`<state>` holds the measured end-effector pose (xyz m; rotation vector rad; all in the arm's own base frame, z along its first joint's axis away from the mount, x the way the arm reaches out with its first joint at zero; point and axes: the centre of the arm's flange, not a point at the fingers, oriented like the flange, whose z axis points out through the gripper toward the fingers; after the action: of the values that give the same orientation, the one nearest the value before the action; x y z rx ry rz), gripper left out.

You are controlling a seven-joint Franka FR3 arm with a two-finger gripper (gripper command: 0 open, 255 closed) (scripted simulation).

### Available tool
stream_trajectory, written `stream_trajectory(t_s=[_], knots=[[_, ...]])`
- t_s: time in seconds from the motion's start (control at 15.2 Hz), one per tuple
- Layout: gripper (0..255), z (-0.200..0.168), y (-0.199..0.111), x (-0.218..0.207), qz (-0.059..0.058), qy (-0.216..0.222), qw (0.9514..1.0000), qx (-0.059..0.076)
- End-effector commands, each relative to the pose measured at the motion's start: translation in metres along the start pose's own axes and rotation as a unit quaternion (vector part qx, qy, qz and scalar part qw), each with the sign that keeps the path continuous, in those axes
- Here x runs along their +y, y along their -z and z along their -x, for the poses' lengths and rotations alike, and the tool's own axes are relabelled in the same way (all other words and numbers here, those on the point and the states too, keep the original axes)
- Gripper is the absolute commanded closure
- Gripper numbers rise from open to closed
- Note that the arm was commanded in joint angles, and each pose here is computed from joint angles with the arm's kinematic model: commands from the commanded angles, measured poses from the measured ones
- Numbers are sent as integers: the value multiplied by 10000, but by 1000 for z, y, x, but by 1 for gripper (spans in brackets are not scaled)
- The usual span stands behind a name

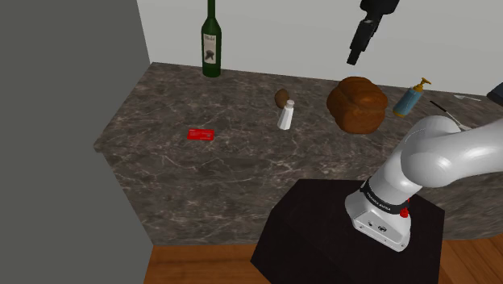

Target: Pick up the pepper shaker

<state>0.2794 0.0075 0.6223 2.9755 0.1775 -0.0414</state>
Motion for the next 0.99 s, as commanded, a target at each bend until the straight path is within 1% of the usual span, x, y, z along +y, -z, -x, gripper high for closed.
stream_trajectory(t_s=[0.0, 0.2, 0.46, 0.66, 0.92], knots=[[0, 0, 0, 0, 0, 0, 10000, 0], [0, -29, -30, 2, -201, 253, 9994, -95], [0, -67, -70, 0, -469, 591, 9969, -222], [0, -95, -101, -4, -669, 843, 9937, -317], [0, -130, -142, -14, -935, 1178, 9876, -443]])
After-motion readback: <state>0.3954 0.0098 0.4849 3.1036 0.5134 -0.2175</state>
